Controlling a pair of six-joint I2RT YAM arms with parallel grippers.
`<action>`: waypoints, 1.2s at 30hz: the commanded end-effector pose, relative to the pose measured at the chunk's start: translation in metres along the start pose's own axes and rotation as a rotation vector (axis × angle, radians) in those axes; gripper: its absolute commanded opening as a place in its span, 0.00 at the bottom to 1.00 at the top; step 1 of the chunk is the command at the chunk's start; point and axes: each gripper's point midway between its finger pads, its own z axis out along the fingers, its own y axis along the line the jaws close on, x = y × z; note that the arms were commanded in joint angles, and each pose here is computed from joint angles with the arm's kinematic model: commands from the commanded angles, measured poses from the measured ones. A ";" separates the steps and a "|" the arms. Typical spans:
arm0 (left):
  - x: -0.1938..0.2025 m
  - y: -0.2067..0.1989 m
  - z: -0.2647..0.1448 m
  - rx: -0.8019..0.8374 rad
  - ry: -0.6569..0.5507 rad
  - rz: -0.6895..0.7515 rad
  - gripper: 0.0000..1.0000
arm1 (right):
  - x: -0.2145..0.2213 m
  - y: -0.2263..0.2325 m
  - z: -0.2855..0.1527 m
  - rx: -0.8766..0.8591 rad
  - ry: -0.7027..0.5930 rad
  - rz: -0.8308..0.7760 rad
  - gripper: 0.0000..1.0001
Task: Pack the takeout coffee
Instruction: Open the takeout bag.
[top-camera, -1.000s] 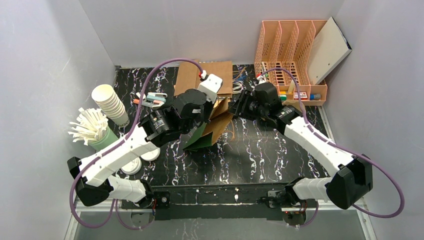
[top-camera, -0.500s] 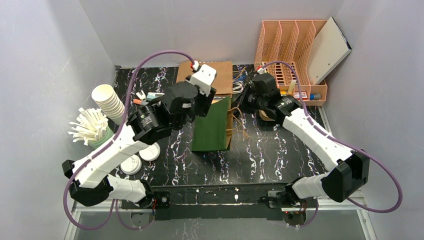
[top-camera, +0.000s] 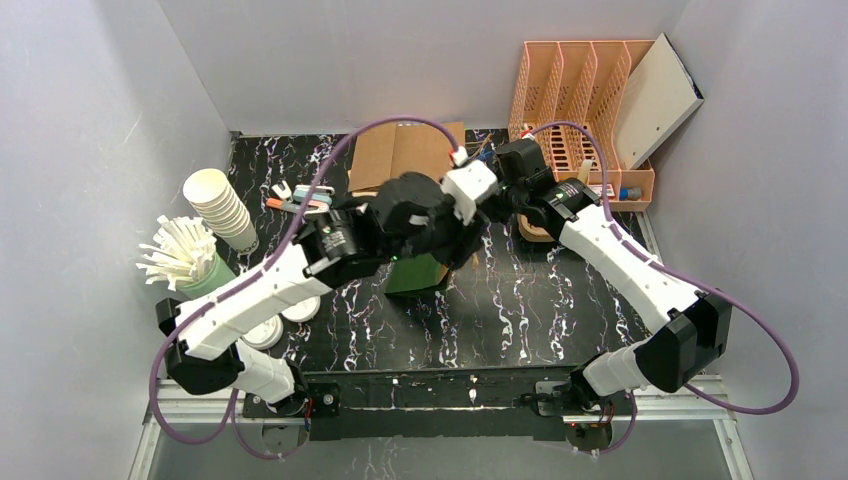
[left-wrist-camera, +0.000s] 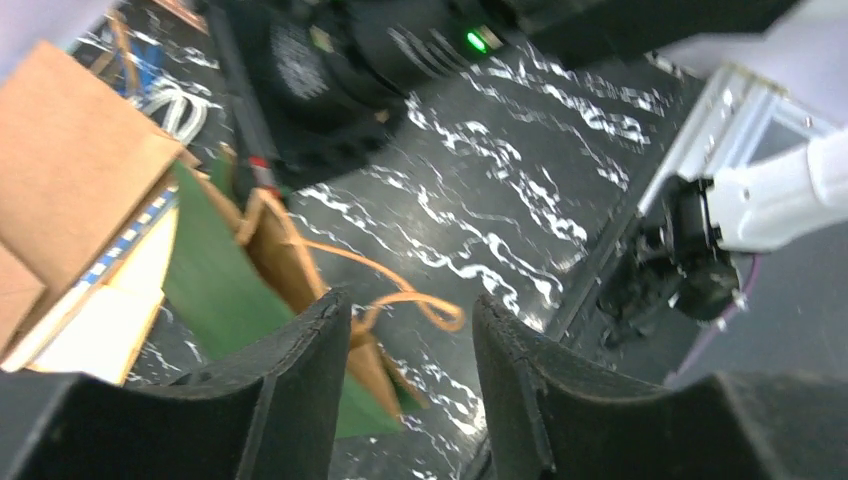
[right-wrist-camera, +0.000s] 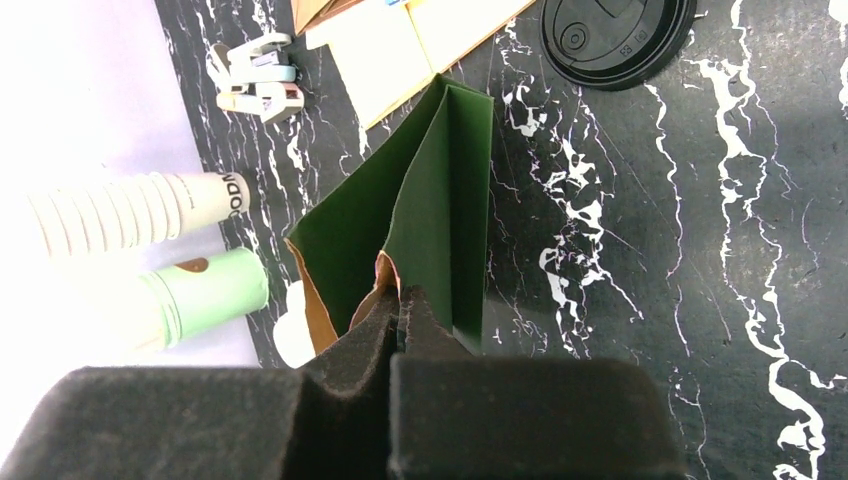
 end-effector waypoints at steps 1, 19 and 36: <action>0.013 -0.034 -0.002 0.069 0.016 0.002 0.44 | -0.016 0.015 -0.008 -0.033 -0.068 0.060 0.01; 0.052 -0.031 -0.002 -0.233 0.021 0.196 0.78 | -0.017 0.025 -0.010 -0.086 -0.069 0.089 0.01; 0.075 -0.019 0.001 -0.115 0.224 0.623 0.80 | -0.014 0.030 -0.012 -0.114 -0.056 0.086 0.01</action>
